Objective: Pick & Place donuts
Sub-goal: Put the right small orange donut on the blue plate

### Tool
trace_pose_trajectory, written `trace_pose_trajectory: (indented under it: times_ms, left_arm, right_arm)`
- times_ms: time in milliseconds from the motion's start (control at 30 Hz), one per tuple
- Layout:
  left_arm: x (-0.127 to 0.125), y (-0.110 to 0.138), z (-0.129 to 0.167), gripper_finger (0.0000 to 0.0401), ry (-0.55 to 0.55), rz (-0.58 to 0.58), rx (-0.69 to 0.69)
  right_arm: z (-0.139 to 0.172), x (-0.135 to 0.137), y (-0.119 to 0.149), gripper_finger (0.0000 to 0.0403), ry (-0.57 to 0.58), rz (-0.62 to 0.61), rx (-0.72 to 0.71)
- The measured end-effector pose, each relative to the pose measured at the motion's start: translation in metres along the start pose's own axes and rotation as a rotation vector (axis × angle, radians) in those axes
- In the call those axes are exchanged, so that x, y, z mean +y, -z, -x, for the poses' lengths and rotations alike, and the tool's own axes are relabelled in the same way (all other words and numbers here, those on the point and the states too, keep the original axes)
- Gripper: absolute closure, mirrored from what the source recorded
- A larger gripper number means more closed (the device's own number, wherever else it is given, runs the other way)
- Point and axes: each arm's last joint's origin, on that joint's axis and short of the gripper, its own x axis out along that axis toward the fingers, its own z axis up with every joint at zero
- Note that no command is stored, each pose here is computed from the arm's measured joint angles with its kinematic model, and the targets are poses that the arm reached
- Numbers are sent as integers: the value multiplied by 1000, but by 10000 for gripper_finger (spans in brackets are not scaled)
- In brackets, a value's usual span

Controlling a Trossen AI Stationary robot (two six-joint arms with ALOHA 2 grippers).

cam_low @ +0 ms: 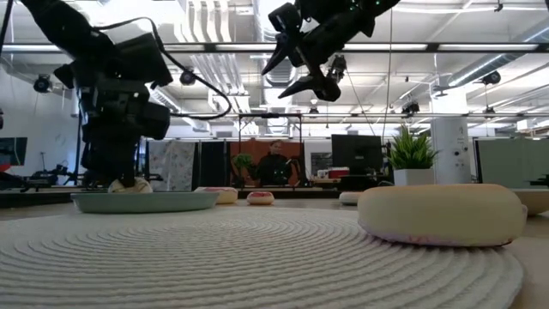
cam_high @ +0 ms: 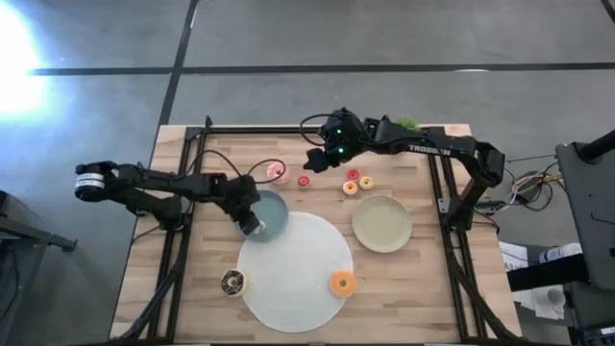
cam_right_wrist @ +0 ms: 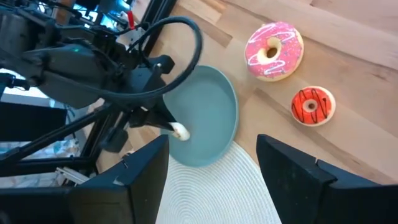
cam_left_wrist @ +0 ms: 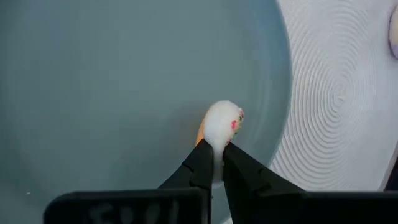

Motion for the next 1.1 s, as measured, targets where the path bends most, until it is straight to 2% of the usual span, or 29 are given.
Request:
trace_pose_trajectory:
  times_ms: [233,467,567,900,1100]
  left_arm:
    - [-3,-4,2,384,-3,14,-19]
    - [-4,-7,4,298,-49,-13,-58]
    - [-1,-3,3,277,-68,-14,-39]
    - [5,3,4,272,-165,21,-8]
    - [5,6,10,272,-233,26,61]
  right_arm:
    - [0,0,0,170,1,0,0]
    - [-1,-2,1,168,7,1,1]
    - [-3,-3,2,167,13,0,5]
    - [-4,-8,4,170,64,13,9]
    - [-1,-21,13,170,239,123,63]
